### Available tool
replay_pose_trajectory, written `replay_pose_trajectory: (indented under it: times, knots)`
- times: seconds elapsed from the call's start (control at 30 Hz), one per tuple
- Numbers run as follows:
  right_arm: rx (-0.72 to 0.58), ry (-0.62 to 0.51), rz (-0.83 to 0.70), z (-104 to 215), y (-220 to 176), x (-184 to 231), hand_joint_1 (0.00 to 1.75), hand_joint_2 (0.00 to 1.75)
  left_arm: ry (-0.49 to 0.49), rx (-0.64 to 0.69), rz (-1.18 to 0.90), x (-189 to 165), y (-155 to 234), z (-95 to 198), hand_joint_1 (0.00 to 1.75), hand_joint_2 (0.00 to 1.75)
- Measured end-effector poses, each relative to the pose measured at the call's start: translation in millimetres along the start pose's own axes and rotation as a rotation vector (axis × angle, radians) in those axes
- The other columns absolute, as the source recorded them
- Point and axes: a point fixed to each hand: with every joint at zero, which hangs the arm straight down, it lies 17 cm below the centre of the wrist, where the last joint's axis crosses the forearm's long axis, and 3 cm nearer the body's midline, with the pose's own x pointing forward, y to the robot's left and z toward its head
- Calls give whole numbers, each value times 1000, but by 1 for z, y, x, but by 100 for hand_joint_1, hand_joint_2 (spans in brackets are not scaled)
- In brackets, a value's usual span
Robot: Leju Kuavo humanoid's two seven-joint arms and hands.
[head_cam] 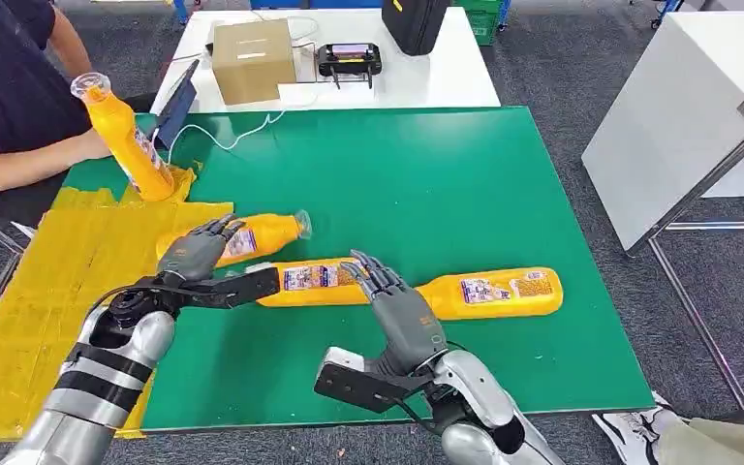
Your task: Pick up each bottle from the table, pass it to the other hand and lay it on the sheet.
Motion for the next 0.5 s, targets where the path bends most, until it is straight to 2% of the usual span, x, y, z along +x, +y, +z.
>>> replay_pose_trajectory:
  times: [0.23, 0.5]
  knots:
    - [-2, 19, 30, -1, 1, -9, 0, 175, -12, -14, 51, 4, -2, 0, 0, 0]
    - [38, 97, 154, -8, 5, -42, 0, 175, -134, 2, 522, 45, 15, 10, 0, 0]
